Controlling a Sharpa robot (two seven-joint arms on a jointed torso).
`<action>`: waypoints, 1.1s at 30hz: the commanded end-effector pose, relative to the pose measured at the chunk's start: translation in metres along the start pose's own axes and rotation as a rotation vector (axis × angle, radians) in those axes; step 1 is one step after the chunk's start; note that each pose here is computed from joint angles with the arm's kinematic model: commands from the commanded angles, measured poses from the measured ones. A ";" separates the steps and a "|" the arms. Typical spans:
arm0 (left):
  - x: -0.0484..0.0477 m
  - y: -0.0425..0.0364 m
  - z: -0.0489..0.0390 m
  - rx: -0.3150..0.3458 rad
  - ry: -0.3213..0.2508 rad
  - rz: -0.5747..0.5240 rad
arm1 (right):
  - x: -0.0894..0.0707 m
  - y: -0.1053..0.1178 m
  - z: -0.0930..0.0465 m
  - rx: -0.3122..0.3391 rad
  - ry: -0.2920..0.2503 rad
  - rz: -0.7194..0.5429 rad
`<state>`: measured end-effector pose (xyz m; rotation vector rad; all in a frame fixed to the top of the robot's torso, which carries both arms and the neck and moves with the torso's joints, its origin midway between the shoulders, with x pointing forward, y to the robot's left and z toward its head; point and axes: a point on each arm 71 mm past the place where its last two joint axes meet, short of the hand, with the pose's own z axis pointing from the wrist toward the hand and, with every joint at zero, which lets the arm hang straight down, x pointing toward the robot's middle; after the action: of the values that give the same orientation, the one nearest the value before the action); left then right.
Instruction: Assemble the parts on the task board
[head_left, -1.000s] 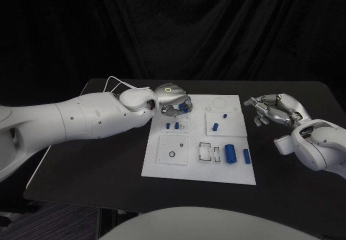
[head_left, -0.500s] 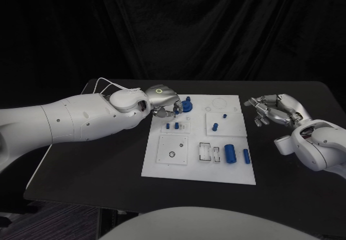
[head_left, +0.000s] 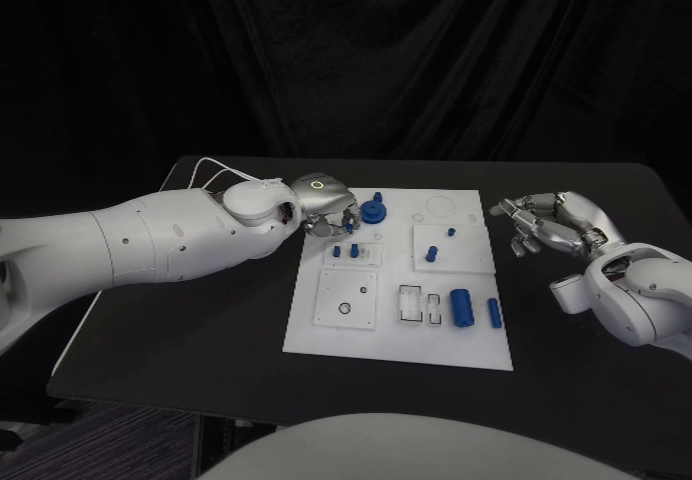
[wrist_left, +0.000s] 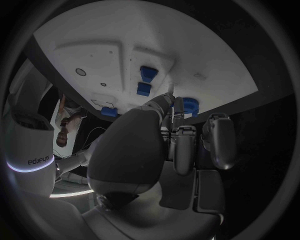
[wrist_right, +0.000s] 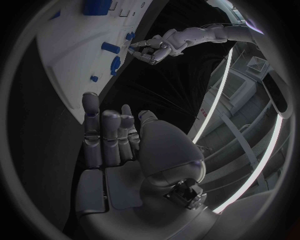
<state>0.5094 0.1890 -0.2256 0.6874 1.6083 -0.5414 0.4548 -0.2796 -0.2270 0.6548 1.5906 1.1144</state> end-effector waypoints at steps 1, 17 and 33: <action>0.0029 -0.0005 0.0014 -0.003 0.018 0.000 | 0.002 -0.002 0.000 0.014 0.013 0.003; 0.0088 -0.0023 0.0062 -0.004 0.030 -0.003 | 0.003 -0.002 0.000 0.016 0.016 0.004; 0.0124 -0.0030 0.0076 -0.009 0.053 -0.007 | 0.004 -0.002 0.000 0.018 0.023 0.006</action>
<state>0.5126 0.1837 -0.2361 0.6865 1.6442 -0.5272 0.4548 -0.2774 -0.2285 0.6555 1.6018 1.1204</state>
